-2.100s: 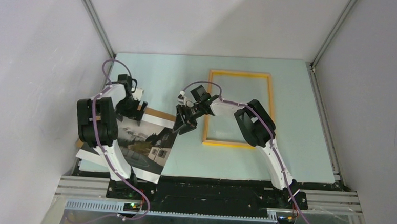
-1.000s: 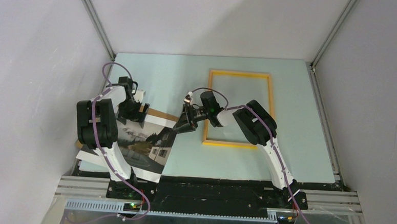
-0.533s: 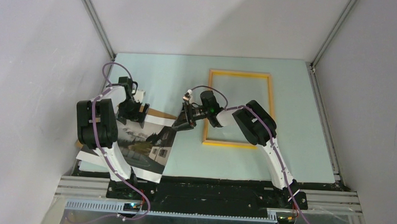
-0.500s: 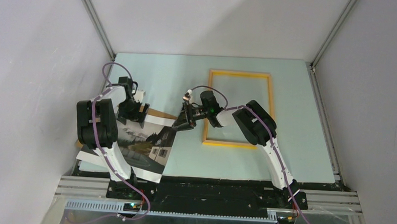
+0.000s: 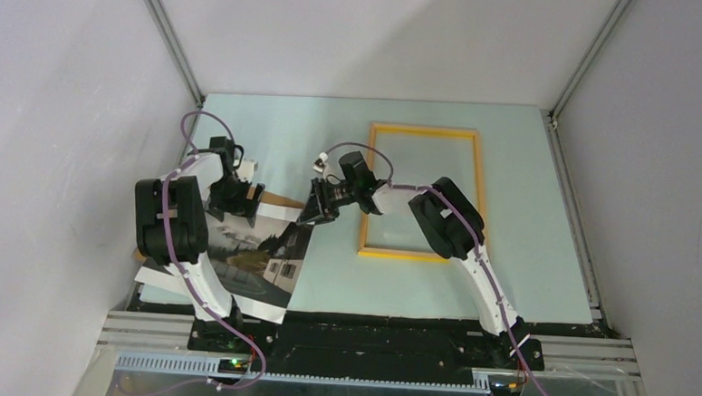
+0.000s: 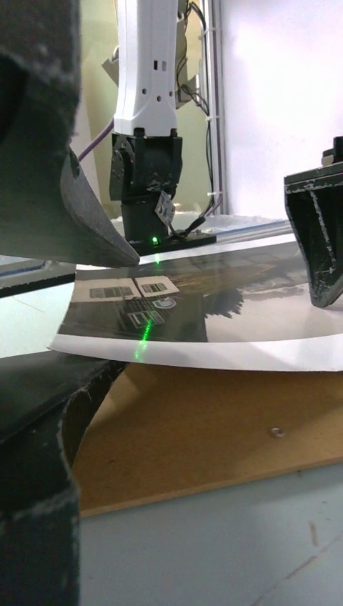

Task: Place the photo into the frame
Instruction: Pick up the photo at the center of the board.

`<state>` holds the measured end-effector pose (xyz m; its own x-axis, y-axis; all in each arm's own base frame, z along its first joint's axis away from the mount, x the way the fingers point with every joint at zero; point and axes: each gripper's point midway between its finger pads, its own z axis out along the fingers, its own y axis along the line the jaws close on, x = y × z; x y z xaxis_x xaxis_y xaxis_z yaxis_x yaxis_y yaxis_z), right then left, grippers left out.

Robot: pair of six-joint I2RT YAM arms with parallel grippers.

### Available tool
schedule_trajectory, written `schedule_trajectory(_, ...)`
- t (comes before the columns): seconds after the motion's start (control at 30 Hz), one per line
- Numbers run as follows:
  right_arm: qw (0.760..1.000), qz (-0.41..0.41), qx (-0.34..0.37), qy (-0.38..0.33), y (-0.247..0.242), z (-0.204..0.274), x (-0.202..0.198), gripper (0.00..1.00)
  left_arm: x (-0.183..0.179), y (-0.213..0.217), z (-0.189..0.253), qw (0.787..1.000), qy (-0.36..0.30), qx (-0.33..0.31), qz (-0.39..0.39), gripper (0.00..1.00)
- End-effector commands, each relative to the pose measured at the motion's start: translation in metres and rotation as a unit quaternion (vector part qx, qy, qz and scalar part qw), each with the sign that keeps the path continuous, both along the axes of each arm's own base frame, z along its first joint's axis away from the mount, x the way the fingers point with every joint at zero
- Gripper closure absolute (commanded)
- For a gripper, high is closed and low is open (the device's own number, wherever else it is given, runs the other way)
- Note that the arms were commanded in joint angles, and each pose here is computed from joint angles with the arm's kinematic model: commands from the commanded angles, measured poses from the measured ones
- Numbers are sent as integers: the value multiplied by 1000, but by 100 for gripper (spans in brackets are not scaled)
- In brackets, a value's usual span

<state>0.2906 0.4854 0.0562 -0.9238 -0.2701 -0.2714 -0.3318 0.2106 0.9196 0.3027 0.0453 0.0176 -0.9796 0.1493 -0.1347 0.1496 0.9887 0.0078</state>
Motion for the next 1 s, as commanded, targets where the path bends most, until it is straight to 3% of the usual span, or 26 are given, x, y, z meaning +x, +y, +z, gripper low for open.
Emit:
schedule_trajectory(0.0,1000,10,-19,-20,5,-14,2,56,-3,-12,3,1000,-7,-22,1,7)
schedule_trajectory(0.2,999,22,-33,-25,9,-16,7,78,-1,-16,7,999,-15,-33,1,6)
schedule_trajectory(0.3,999,7,-36,-23,-2,-9,25,95,3,-18,15,999,-30,-39,1,6)
schedule_trajectory(0.37,999,-8,-35,-31,-11,0,38,100,8,-19,22,998,-43,-42,0,4)
schedule_trajectory(0.73,991,-109,-1,-83,-81,84,94,100,45,-26,112,981,-187,-58,11,0)
schedule_trajectory(0.97,972,-205,19,-115,-142,142,118,100,62,-53,165,958,-248,-139,44,0)
